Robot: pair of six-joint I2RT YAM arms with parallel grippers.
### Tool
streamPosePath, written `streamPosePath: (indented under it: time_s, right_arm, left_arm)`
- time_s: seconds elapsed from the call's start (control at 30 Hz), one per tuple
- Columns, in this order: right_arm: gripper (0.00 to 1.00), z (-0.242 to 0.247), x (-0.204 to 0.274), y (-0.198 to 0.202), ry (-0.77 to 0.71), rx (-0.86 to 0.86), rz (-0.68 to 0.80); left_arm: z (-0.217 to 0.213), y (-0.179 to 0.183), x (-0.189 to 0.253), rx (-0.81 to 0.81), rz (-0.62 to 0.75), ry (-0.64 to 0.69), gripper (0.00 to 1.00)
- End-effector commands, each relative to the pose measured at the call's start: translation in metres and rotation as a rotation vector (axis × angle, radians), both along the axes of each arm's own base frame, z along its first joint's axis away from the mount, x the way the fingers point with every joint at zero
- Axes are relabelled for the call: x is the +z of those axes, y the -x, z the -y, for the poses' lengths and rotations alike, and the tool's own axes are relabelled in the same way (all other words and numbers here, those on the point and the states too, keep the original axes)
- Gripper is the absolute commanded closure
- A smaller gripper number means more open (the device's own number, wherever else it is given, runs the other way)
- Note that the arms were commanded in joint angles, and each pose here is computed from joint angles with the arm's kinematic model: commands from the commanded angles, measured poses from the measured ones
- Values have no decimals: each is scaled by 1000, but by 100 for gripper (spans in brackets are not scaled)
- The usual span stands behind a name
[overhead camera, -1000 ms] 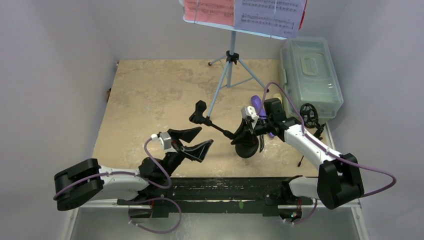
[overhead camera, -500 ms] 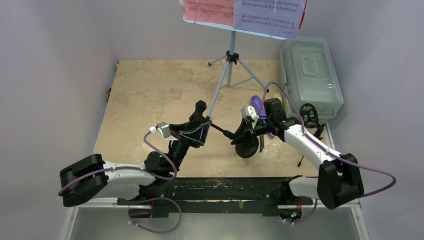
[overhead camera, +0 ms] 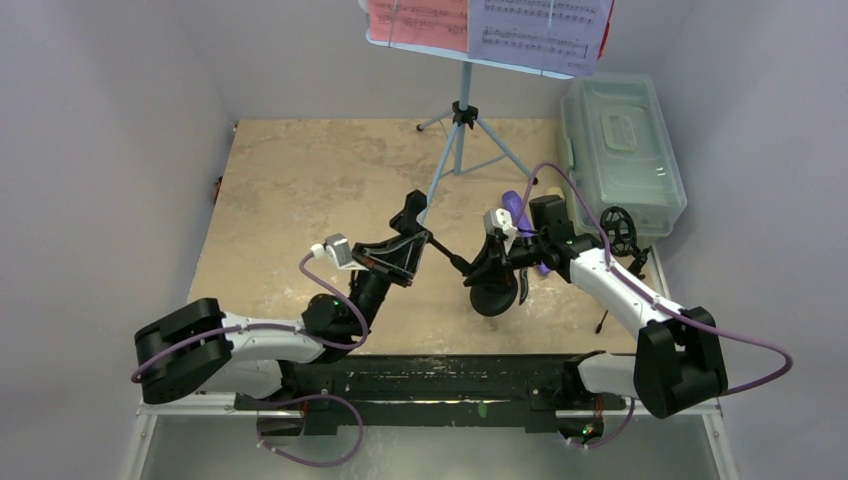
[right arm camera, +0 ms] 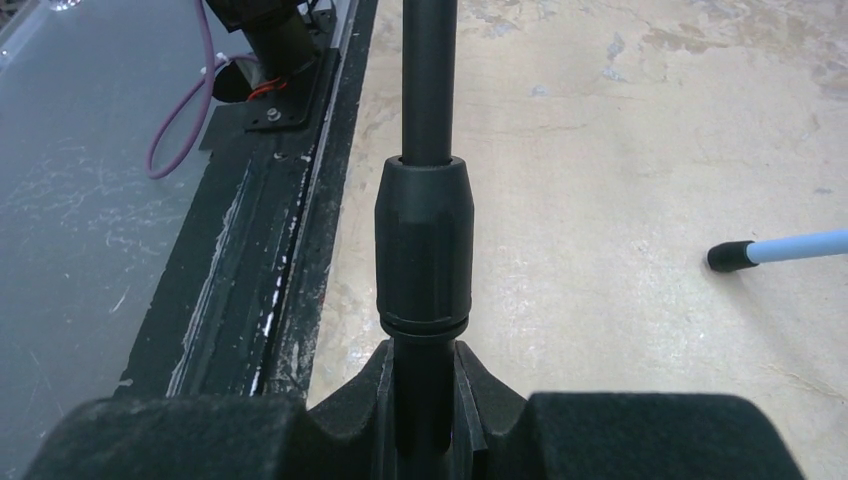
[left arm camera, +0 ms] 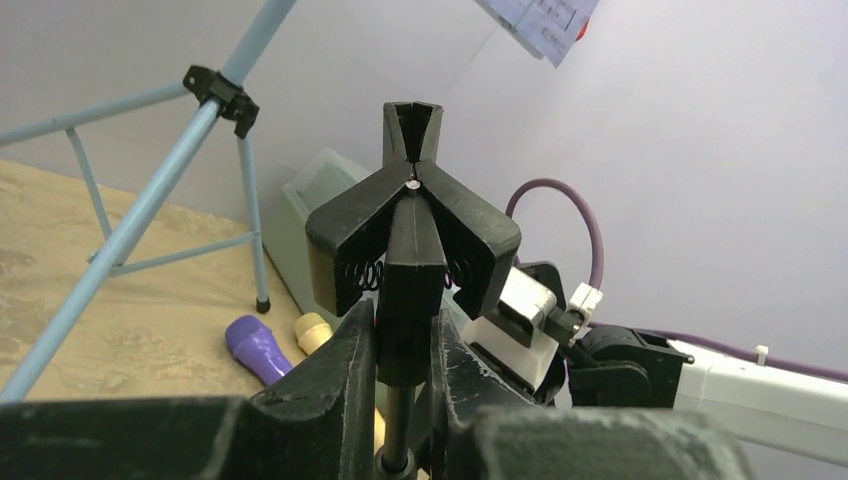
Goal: Pack up the instrument practice props
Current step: Adjust the microphone stand.
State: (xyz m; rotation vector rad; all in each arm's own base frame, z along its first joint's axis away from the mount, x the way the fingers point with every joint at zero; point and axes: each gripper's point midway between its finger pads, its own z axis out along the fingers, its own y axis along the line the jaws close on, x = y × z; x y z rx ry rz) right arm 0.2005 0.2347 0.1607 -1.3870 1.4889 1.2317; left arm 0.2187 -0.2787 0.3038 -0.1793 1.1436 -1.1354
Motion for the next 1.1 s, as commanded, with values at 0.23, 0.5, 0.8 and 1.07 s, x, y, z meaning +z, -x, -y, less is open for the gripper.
streamPosePath:
  time_s: [0.23,0.5,0.8,1.07]
  right_arm:
    - [100,-8,40,-13,-66,-10,106]
    - [100,-8,41,-15,-68,-20,103]
    - [100,-7,42,-14,-76,-18,98]
    - [100,-6,44,-10,-91,0,97]
  left_arm:
    - [62,17,-35,-253,-79,-22,100]
    - [107,28,-78,-406,-129,-139,100]
    - [75,42,-55,-379,32,-103,32]
    - [46,56,-66,-350,113,-177,20]
